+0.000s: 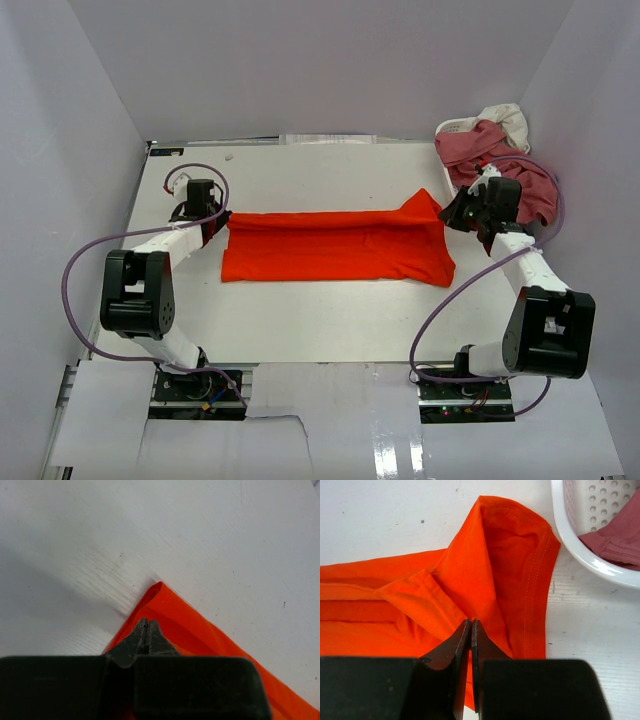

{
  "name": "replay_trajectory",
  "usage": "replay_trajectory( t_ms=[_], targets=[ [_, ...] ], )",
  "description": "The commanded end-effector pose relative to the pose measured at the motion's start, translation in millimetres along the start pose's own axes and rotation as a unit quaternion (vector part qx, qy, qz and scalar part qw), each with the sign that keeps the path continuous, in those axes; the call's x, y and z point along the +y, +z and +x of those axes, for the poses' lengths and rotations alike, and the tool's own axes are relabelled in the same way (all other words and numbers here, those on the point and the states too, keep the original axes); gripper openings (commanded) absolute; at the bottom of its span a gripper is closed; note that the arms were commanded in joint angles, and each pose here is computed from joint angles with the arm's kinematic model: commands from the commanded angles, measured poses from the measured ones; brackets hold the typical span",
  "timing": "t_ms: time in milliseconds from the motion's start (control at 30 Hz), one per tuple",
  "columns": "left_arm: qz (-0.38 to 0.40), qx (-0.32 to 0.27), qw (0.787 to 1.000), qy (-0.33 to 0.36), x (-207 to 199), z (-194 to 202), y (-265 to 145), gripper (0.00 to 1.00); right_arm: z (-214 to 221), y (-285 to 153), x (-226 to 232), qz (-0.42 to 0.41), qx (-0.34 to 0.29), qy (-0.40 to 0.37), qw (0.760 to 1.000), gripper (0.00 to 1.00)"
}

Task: Fold and stack the t-shirts
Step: Fold the other side of the tshirt into a rectangle

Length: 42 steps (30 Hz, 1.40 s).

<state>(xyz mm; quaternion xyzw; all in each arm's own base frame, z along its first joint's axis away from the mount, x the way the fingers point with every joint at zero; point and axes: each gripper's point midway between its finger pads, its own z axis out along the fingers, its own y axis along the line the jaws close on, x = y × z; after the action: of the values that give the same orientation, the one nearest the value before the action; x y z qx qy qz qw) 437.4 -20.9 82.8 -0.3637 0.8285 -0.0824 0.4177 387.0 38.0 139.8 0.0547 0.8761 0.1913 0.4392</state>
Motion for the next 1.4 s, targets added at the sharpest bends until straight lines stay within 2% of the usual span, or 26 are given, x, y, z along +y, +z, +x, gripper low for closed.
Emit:
replay_trajectory(
  t_ms=[0,300,433,467,500,533,567,600,633,667,700,800,867,967,1000,1133,1200,1367],
  targets=[
    [0.040,-0.029,0.999,-0.015,-12.4,-16.6,-20.0,0.00,-9.8,-11.6,4.2,-0.004,-0.033,-0.009,0.999,0.08],
    [0.056,-0.012,0.998,-0.023,-0.4,5.7,-27.0,0.01,22.0,-24.6,0.6,0.016,-0.019,-0.007,1.000,0.08],
    [0.050,-0.010,0.998,-0.024,9.4,14.2,-29.4,0.08,45.2,-26.0,2.4,0.010,-0.006,-0.007,1.000,0.08],
    [0.051,-0.011,0.998,-0.025,9.9,14.4,-30.1,0.13,55.3,-25.6,2.5,0.011,0.003,-0.007,1.000,0.17],
    [0.048,-0.006,0.999,-0.024,14.4,19.2,-30.4,0.25,58.6,-26.0,1.6,0.015,0.005,-0.008,1.000,0.26],
    [0.049,-0.005,0.998,-0.026,15.2,20.6,-31.2,0.32,62.1,-26.2,1.4,0.016,0.007,-0.010,1.000,0.33],
    [0.055,-0.009,0.998,-0.027,14.1,19.7,-33.4,0.35,65.2,-27.3,0.3,0.021,0.007,-0.012,1.000,0.34],
    [0.048,-0.006,0.998,-0.032,19.9,24.3,-33.4,0.46,66.2,-28.4,-1.3,0.025,0.006,-0.012,1.000,0.36],
    [0.038,-0.010,0.999,-0.037,25.4,24.3,-33.9,0.51,64.8,-30.1,-3.5,0.033,0.001,-0.014,0.999,0.45],
    [0.032,-0.013,0.999,-0.040,28.2,24.4,-35.0,0.58,62.2,-31.3,-4.6,0.039,-0.004,-0.015,0.999,0.48],
    [0.029,-0.018,0.998,-0.044,30.7,23.0,-38.3,0.70,59.7,-33.3,-5.3,0.043,-0.006,-0.016,0.999,0.50],
    [0.014,-0.046,0.997,-0.061,38.2,11.8,-46.5,0.82,42.8,-37.0,-3.8,0.050,-0.028,-0.021,0.998,0.53],
    [0.006,-0.065,0.995,-0.070,41.3,-0.1,-50.4,0.83,27.6,-35.2,-0.7,0.048,-0.038,-0.025,0.998,0.53],
    [0.028,-0.079,0.995,-0.056,24.3,-19.8,-51.0,0.83,17.0,-24.7,0.3,0.045,-0.030,-0.026,0.998,0.53],
    [0.037,-0.069,0.996,-0.049,16.2,-20.8,-48.9,0.83,2.8,-22.6,3.9,0.041,-0.038,-0.029,0.998,0.52],
    [0.046,-0.028,0.998,-0.026,-9.7,-20.6,-16.6,0.83,-6.3,3.2,1.5,0.036,-0.016,-0.022,0.999,0.52],
    [0.032,0.012,0.999,-0.018,-5.5,-2.2,-0.2,0.82,-11.4,15.9,4.7,0.022,-0.006,-0.020,1.000,0.51],
    [0.057,0.020,0.998,-0.016,-16.9,2.4,15.7,0.77,-21.0,31.6,2.5,0.023,0.004,-0.020,1.000,0.50]
  ],
)
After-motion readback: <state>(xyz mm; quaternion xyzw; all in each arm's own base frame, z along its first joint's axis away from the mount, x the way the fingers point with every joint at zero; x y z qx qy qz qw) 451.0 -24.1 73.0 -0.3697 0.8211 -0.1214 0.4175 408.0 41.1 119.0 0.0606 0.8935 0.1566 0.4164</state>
